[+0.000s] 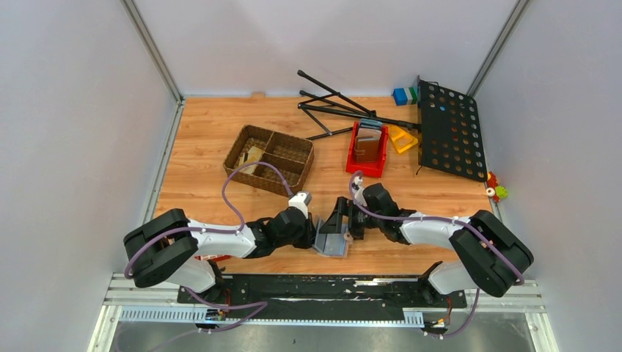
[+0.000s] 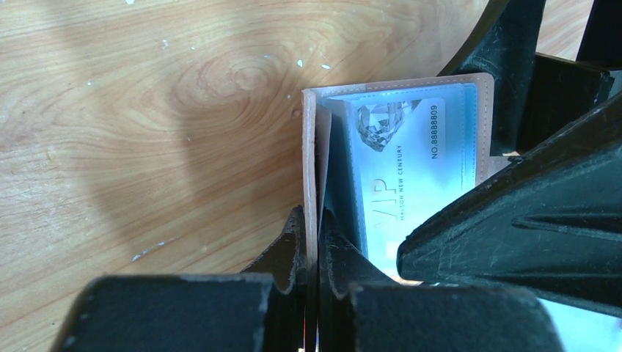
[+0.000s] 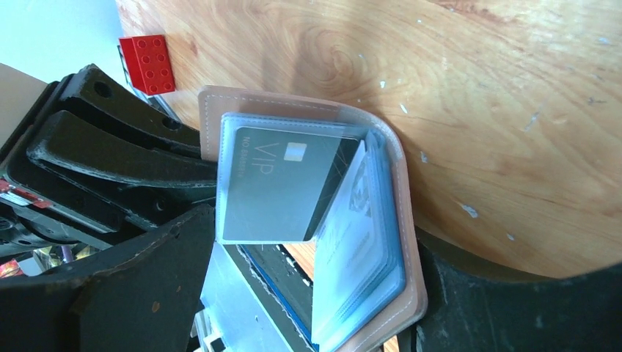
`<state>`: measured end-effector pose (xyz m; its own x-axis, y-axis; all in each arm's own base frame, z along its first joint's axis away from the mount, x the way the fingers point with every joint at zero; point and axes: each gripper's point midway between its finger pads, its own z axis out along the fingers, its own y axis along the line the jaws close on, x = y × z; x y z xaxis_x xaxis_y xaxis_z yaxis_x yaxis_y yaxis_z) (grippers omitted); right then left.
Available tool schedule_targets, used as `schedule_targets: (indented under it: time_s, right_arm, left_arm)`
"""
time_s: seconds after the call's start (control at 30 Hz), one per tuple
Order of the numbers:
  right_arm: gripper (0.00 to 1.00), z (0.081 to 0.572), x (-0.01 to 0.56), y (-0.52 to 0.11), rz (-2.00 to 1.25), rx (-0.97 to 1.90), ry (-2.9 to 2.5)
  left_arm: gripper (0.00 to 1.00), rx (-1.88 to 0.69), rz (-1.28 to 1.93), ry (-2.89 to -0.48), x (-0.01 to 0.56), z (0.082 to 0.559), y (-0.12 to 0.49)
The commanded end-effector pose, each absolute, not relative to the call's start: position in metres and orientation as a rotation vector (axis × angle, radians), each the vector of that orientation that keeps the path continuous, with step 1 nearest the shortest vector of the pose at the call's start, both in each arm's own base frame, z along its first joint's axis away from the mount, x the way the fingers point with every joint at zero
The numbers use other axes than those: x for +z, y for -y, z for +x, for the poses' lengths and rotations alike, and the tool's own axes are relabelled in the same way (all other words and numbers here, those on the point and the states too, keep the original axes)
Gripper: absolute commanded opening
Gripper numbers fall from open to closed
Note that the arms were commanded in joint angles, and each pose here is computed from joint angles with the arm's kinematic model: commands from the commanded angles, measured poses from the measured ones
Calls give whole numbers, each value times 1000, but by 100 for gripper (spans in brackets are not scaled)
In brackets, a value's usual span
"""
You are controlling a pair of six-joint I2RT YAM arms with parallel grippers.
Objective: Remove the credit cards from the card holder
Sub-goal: Remove the credit card from the card holder.
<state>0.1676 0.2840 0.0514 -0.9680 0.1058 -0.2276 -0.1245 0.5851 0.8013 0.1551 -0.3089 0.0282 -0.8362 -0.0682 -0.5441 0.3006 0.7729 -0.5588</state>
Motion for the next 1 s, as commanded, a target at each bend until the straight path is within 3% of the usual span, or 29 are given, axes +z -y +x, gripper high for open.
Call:
schedule_targets:
  time_s: [0.0, 0.23, 0.5, 0.63, 0.97]
  right_arm:
    - [82, 179, 69, -297, -30, 1347, -2511]
    - [83, 180, 67, -301, -17, 1291, -2539]
    - [69, 178, 57, -306, -40, 1212, -2596]
    - [69, 177, 54, -304, -51, 1178, -2615]
    - [42, 172, 58, -292, -57, 1128, -2612]
  left_arm:
    - [0, -894, 184, -2360, 47, 162, 317]
    - [0, -850, 179, -2358, 49, 163, 314]
    - [0, -864, 173, -2339, 54, 163, 316]
    - [0, -859, 178, -2334, 55, 163, 315]
    - [0, -806, 120, -2336, 50, 167, 301]
